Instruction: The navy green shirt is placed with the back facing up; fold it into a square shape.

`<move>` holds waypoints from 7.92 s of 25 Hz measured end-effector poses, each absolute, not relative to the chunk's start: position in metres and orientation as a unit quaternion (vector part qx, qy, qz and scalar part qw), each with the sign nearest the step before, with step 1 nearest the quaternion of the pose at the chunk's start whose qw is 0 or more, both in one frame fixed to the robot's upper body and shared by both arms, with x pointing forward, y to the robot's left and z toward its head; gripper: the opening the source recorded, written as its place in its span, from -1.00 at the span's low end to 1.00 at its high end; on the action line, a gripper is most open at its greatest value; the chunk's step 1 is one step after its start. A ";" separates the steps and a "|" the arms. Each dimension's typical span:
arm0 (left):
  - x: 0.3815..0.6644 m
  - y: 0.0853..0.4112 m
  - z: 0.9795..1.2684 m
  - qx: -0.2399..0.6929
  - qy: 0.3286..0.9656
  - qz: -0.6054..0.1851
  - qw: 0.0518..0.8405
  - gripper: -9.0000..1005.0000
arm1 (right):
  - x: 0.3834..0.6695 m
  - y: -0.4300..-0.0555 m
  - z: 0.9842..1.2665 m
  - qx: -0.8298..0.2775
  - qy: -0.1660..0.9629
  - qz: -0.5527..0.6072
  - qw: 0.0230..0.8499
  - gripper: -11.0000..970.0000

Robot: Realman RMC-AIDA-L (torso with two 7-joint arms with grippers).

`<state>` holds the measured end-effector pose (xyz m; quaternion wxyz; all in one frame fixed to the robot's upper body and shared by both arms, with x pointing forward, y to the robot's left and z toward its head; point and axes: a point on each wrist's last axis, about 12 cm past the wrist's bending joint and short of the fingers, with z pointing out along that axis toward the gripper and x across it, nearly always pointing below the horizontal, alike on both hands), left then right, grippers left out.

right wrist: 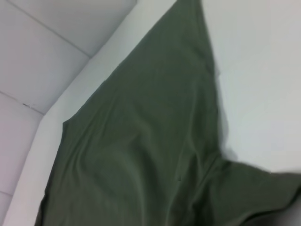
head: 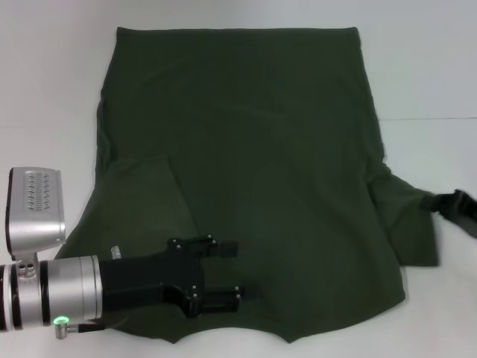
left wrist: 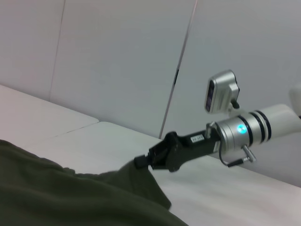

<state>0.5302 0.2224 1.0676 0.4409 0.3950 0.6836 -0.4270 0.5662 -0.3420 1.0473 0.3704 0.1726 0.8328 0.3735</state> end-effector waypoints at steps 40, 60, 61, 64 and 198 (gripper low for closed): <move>0.533 0.223 1.069 0.371 0.691 -0.438 0.440 0.59 | 0.613 -0.385 1.110 0.066 0.875 0.278 0.391 -0.95; 0.532 0.222 1.068 0.368 0.692 -0.441 0.438 0.59 | 0.625 -0.377 1.124 0.035 0.875 0.268 0.403 -0.94; 0.532 0.222 1.068 0.368 0.692 -0.441 0.438 0.59 | 0.624 -0.376 1.123 0.034 0.875 0.270 0.400 -0.94; 0.533 0.222 1.069 0.365 0.692 -0.441 0.440 0.59 | 0.623 -0.369 1.122 0.028 0.876 0.284 0.389 -0.94; 0.488 0.361 1.040 0.102 0.862 -0.284 0.407 0.15 | 0.567 -0.229 1.086 -0.336 0.717 0.433 0.431 0.79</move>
